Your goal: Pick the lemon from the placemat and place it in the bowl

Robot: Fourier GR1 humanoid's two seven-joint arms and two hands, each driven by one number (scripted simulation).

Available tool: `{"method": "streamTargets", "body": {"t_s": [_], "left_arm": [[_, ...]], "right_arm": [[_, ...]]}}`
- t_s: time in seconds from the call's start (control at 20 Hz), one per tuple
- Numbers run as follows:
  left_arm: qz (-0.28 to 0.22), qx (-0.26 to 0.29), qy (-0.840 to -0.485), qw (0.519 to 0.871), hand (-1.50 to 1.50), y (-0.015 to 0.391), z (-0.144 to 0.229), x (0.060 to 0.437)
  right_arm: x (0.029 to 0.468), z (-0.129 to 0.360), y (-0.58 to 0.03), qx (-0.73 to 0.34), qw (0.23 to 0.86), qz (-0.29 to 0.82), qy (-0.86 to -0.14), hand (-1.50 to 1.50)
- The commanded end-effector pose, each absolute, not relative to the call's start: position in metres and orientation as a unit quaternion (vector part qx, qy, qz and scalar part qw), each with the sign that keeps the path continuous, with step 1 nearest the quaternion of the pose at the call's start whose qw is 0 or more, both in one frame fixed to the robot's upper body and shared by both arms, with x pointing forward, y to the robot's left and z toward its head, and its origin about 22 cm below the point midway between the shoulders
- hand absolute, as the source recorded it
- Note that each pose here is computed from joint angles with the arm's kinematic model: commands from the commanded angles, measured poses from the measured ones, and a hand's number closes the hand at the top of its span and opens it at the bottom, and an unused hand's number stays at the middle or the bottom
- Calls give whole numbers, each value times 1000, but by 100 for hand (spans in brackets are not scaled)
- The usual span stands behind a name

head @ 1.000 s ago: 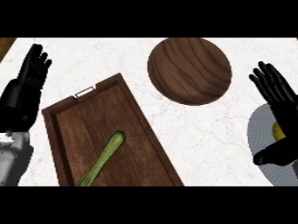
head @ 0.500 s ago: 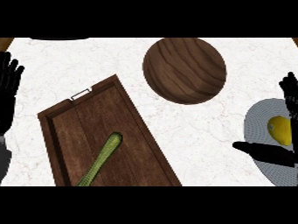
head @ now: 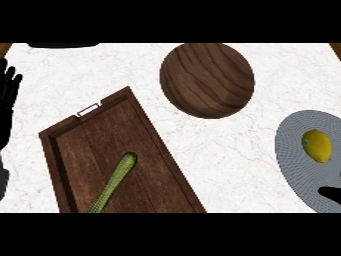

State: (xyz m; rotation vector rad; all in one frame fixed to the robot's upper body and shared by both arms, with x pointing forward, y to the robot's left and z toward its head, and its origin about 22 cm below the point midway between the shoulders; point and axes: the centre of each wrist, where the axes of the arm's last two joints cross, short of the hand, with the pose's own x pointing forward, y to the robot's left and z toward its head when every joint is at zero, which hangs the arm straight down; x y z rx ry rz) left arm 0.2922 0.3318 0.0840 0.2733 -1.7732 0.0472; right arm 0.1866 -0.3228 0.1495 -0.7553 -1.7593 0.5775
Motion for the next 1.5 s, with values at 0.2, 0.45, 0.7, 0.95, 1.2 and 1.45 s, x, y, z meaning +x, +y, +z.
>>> {"method": "streamTargets", "body": {"t_s": [0.2, 0.45, 0.7, 0.95, 1.2, 1.45], "left_arm": [[30, 127, -773, 621, 0, 345, 87, 294], [18, 118, -774, 622, 0, 334, 84, 301], [23, 108, -780, 616, 0, 325, 82, 297], [18, 104, -772, 627, 0, 335, 82, 292], [16, 106, -779, 618, 0, 331, 87, 294], [18, 105, -775, 623, 0, 327, 76, 289]], "right_arm": [[168, 202, -327, -355, 626, 401, -568, -150], [181, 220, -344, -334, 647, 464, -504, -150], [174, 224, -346, -328, 666, 466, -482, -150], [197, 216, -366, -329, 674, 466, -469, -150], [196, 173, -359, -323, 686, 458, -465, -150], [216, 139, -359, -320, 694, 460, -452, -150]]}}
